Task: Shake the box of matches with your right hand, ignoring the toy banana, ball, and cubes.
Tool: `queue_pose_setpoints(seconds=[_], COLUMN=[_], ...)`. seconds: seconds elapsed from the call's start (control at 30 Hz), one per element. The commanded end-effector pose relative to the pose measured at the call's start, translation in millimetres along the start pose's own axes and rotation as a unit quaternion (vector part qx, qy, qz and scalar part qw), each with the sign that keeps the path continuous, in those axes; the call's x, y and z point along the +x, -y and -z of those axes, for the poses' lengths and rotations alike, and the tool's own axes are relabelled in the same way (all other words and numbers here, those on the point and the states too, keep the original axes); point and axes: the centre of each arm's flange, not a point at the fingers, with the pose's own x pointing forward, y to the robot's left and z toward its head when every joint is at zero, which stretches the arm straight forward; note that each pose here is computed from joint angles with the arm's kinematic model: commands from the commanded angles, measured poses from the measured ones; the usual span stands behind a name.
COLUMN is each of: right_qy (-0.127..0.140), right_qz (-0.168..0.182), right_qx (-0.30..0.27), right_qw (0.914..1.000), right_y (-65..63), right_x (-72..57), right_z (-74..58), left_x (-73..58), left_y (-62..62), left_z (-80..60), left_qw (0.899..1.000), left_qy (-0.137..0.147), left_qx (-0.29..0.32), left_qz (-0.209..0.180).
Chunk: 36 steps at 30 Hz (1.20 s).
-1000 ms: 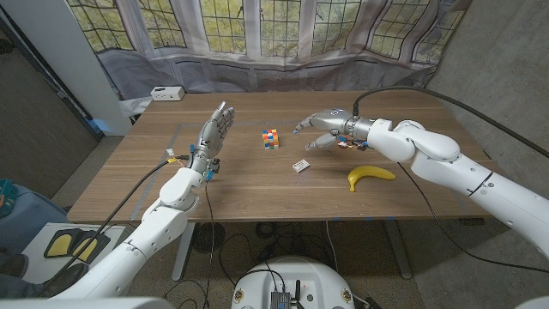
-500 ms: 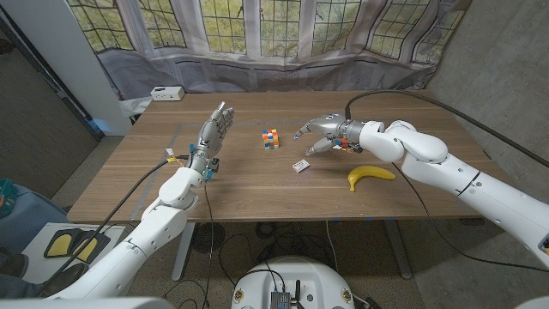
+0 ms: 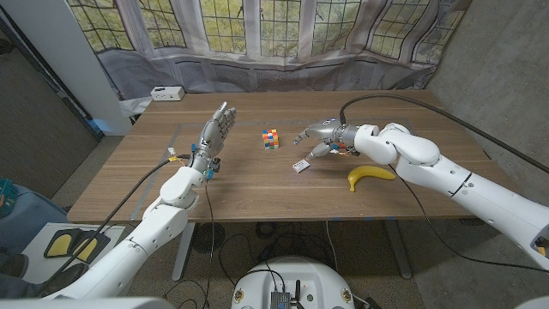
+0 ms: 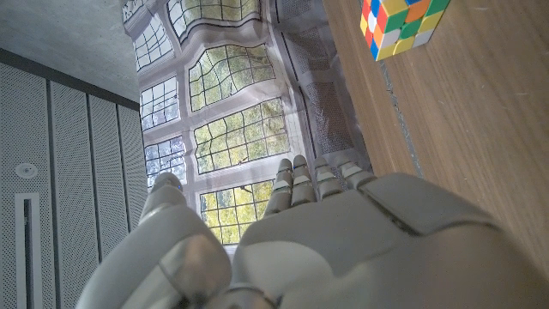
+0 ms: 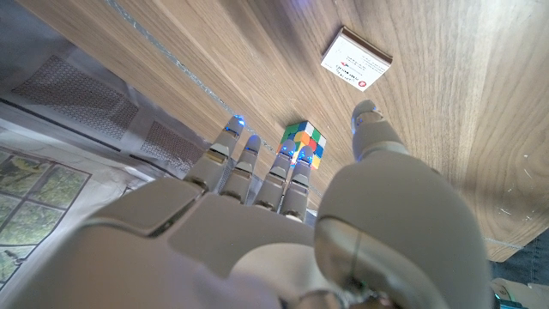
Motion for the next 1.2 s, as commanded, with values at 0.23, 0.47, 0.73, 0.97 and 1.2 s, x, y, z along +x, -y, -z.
queue_pose_setpoints(seconds=[0.23,0.47,0.73,0.97,1.2], right_qy=[0.002,0.01,0.011,0.013,0.008], right_qz=[-0.033,-0.053,-0.059,-0.063,-0.064], right_qx=[-0.022,-0.028,-0.04,-0.046,-0.052], right_qw=[0.9992,0.9982,0.9974,0.9968,0.9965], right_y=[-13.9,-19.8,-24.9,-27.6,-31.0], right_x=[16.1,21.7,26.4,30.7,36.6], right_z=[-11.6,-12.9,-14.3,-13.2,-11.4], left_x=[0.4,1.8,1.5,1.4,1.6], left_y=[1.7,2.7,2.3,2.3,3.5], left_z=[1.2,0.4,-0.1,-1.3,1.3], left_qw=[1.0,1.0,1.0,1.0,1.0], left_qy=[-0.001,-0.001,-0.002,0.0,-0.004], left_qx=[-0.002,-0.001,-0.001,-0.001,-0.001], left_qz=[0.004,0.009,0.009,0.01,0.013])
